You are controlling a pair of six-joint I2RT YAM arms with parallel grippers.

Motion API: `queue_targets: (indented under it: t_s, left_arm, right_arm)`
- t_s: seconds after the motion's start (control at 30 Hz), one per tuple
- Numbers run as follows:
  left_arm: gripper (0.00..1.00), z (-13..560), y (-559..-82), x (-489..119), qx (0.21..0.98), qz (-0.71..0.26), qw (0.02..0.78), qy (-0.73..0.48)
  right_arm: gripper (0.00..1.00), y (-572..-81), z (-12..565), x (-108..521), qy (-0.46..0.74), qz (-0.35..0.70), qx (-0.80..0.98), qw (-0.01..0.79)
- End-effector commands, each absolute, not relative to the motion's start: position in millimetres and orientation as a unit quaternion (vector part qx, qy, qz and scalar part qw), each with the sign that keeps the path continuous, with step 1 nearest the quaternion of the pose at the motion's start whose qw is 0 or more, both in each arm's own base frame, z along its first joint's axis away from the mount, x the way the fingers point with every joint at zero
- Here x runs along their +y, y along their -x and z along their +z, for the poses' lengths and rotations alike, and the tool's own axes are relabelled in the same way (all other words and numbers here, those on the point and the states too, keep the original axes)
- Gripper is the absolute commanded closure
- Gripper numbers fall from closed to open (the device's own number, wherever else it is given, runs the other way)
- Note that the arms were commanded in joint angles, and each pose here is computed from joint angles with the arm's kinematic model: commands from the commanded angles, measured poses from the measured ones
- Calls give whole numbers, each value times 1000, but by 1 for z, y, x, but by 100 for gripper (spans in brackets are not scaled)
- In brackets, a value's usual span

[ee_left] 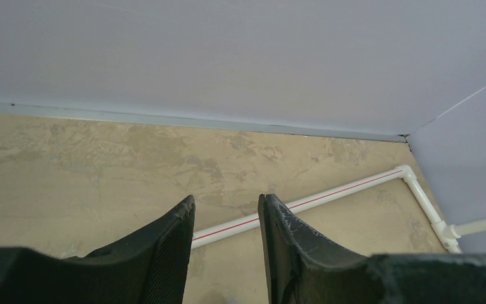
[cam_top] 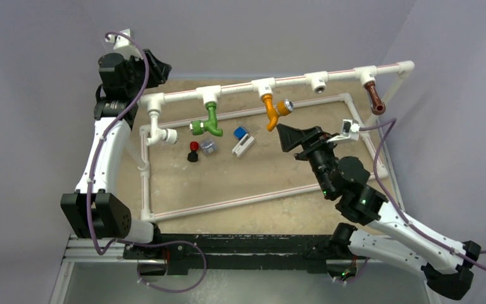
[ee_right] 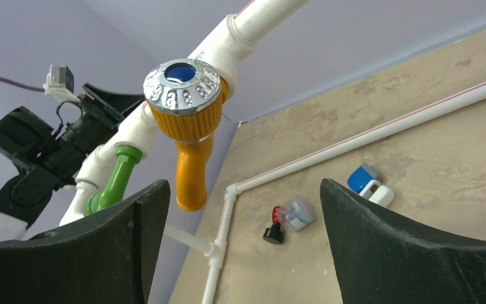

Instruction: Install the water faucets

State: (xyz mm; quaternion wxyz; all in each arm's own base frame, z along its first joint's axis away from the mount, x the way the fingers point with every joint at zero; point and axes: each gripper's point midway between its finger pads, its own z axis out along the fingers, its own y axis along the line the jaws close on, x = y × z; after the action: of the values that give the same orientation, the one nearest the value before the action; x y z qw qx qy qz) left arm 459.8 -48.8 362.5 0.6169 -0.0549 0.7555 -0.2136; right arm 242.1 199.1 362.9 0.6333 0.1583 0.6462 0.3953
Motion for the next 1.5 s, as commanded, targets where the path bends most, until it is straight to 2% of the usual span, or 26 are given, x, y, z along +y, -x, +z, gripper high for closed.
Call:
queue_targets:
  t_s: [0.0, 0.1, 0.2, 0.27, 0.43, 0.57, 0.8, 0.93, 1.07, 1.2, 1.33, 1.47]
  left_arm:
    - [59, 288, -453, -46, 817, -211, 530, 82]
    - [58, 294, -455, -45, 812, -209, 539, 82]
    - [58, 301, -458, -48, 810, -219, 537, 83]
    - [58, 310, -460, -49, 807, -224, 540, 84]
    - [55, 358, -464, -47, 769, -225, 593, 76]
    - [52, 422, -460, -52, 723, -240, 646, 53]
    - [46, 534, -415, -59, 627, -256, 736, 11]
    - [41, 570, -377, -73, 605, -276, 746, -32]
    - [38, 577, -333, -92, 609, -304, 728, -82]
    - [34, 560, -288, -105, 615, -324, 710, -111]
    - [33, 537, -240, -116, 618, -356, 691, -119]
    - [33, 506, -214, -123, 632, -386, 663, -109]
  right_arm:
    - [10, -224, 373, 185, -121, 392, 656, 634]
    - [9, -214, 370, 179, -114, 398, 663, 623]
    - [2, -207, 361, 178, -101, 398, 676, 612]
    - [2, -206, 350, 178, -95, 387, 690, 604]
    - [2, -209, 316, 164, -136, 348, 722, 582]
    - [2, -210, 300, 156, -138, 325, 728, 587]
    - [1, -228, 286, 156, -136, 293, 707, 629]
    - [1, -245, 275, 161, -98, 240, 698, 667]
    - [1, -260, 262, 153, -86, 175, 676, 711]
    - [1, -274, 260, 133, -78, 101, 638, 759]
    - [1, -300, 248, 107, -86, 66, 634, 766]
    - [1, -319, 233, 79, -94, 29, 630, 770]
